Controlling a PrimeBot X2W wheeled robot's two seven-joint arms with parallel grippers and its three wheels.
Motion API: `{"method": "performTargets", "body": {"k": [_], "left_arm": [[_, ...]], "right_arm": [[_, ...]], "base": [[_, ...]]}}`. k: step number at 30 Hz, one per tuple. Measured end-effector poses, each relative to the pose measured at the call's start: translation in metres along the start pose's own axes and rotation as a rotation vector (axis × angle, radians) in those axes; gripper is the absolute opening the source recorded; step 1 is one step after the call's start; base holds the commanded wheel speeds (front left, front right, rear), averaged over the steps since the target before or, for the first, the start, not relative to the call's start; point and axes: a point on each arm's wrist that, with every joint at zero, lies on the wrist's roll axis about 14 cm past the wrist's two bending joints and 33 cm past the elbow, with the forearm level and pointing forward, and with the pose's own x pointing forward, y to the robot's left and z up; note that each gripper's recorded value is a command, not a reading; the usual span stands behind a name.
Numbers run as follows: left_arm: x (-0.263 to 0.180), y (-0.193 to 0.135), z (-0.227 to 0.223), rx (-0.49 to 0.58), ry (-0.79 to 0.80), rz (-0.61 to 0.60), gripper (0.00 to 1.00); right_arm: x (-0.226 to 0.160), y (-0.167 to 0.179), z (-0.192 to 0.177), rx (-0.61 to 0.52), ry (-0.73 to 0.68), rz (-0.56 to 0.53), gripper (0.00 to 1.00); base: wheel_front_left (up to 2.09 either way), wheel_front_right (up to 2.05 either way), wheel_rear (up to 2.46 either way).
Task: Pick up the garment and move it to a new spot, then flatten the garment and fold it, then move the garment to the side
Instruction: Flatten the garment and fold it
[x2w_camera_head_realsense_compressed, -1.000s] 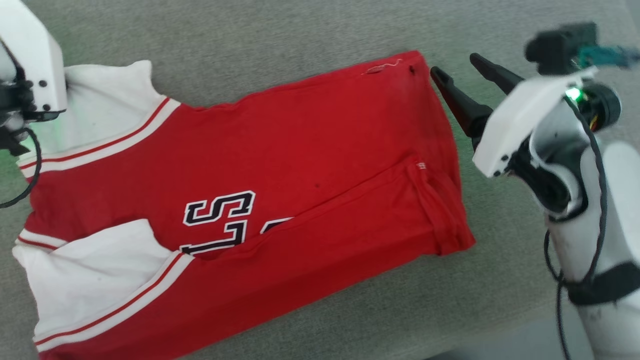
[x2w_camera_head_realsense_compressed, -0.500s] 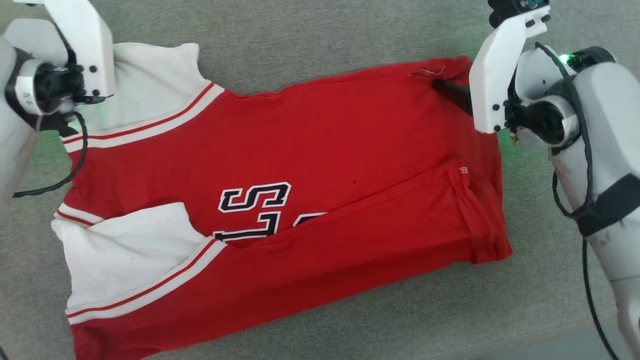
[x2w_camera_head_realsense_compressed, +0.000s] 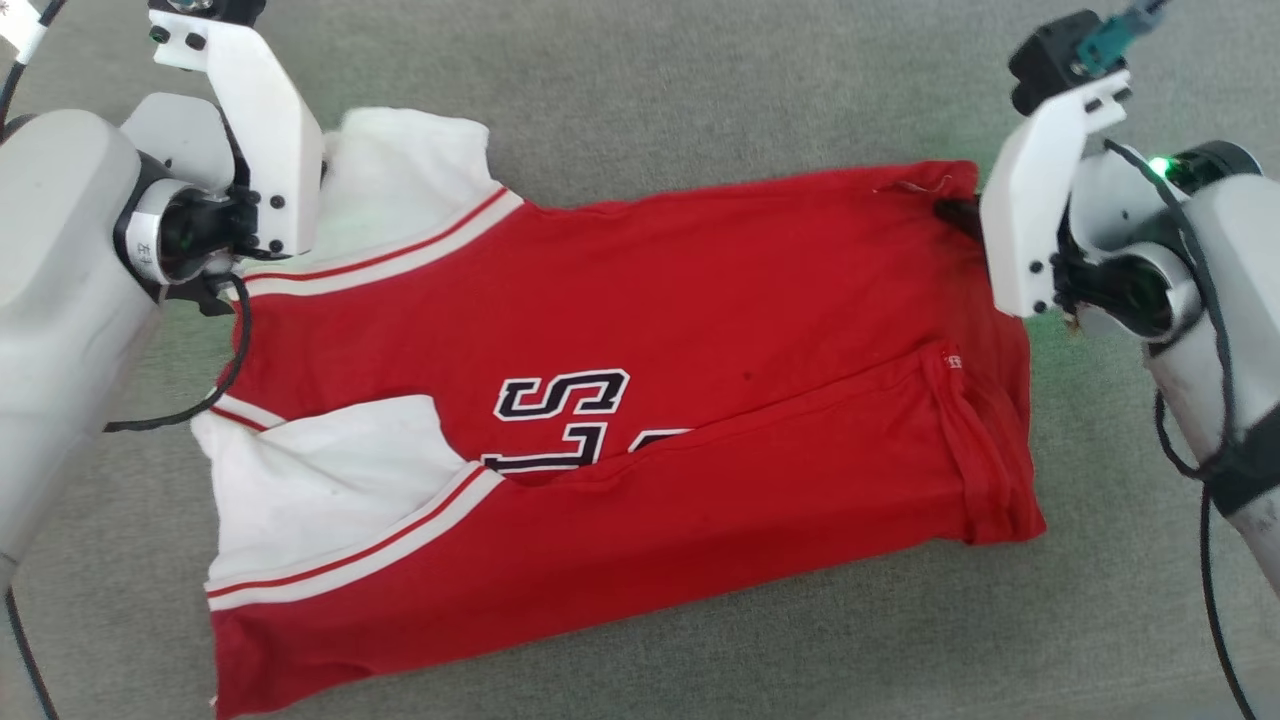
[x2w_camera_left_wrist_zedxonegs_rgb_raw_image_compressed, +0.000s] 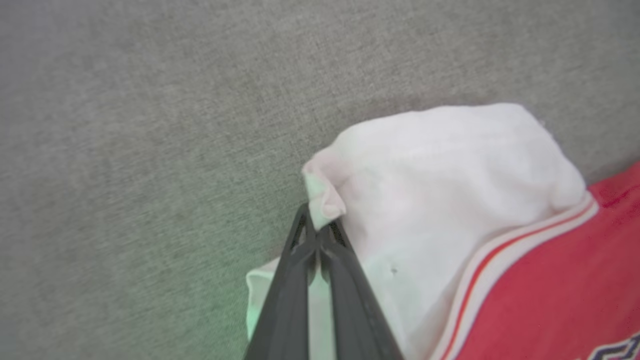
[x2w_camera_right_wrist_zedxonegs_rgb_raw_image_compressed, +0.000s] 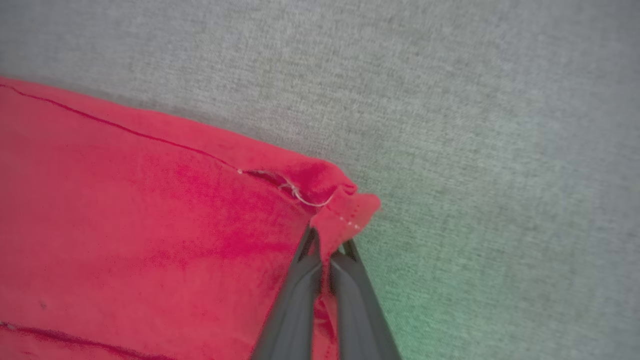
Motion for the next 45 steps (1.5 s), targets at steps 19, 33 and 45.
{"method": "performTargets", "body": {"k": [19, 33, 45], "left_arm": [[-0.124, -0.013, -0.017, 0.053, -0.096, 0.021, 0.00], [-0.154, -0.053, -0.130, 0.013, 0.081, -0.013, 0.00], [-0.113, -0.053, -0.167, -0.085, 0.112, -0.048, 1.00]], "right_arm": [[-0.083, 0.024, 0.016, -0.136, -0.257, 0.068, 0.00], [-0.099, 0.034, -0.053, -0.104, -0.160, 0.136, 0.00], [-0.070, 0.048, -0.093, -0.019, -0.046, 0.162, 1.00]], "base": [[0.00, 0.00, 0.00], [0.00, 0.00, 0.00], [0.00, 0.00, 0.00]]}}
